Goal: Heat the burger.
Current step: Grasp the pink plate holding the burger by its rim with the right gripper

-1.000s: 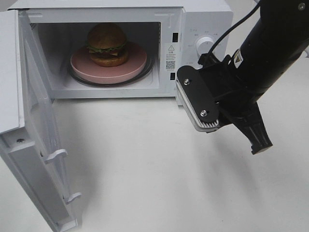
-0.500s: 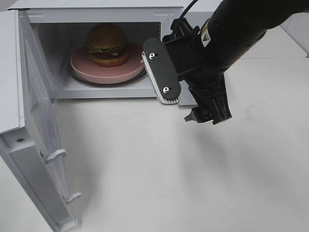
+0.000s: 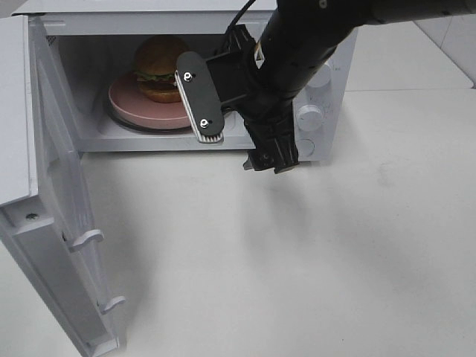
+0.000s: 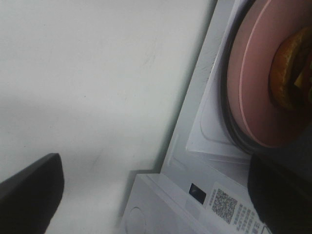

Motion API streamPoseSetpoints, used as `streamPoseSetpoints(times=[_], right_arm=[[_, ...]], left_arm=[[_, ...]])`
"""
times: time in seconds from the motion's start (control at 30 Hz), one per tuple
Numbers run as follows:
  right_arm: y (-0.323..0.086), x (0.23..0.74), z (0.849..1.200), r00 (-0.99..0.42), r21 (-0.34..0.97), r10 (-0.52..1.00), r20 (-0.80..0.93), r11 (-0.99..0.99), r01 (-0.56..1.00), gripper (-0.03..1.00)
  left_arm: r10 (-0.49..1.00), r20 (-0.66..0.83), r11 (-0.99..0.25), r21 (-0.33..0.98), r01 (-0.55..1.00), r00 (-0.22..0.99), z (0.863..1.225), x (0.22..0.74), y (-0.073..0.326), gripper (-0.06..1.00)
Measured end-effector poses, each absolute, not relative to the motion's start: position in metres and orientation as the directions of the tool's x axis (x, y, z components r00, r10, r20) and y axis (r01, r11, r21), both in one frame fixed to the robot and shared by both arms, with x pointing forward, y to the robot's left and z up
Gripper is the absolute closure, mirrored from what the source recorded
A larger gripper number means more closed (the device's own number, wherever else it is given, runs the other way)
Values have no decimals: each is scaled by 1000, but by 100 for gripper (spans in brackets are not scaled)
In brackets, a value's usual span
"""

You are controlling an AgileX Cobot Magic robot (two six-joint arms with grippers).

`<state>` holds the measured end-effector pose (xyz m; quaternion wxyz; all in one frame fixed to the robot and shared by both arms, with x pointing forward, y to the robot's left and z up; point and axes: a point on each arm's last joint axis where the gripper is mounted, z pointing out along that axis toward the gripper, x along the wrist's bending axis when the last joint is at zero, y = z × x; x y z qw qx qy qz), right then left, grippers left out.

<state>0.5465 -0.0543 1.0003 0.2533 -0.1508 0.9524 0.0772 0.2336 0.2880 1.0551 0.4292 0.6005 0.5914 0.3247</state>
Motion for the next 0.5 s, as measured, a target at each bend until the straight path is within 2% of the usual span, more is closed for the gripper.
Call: streamPoseSetpoints(times=[0.5], right_arm=[[-17, 592, 974, -813, 67, -250, -526, 941, -333, 3]], left_arm=[[989, -118, 68, 900, 432, 90, 1055, 234, 288, -5]])
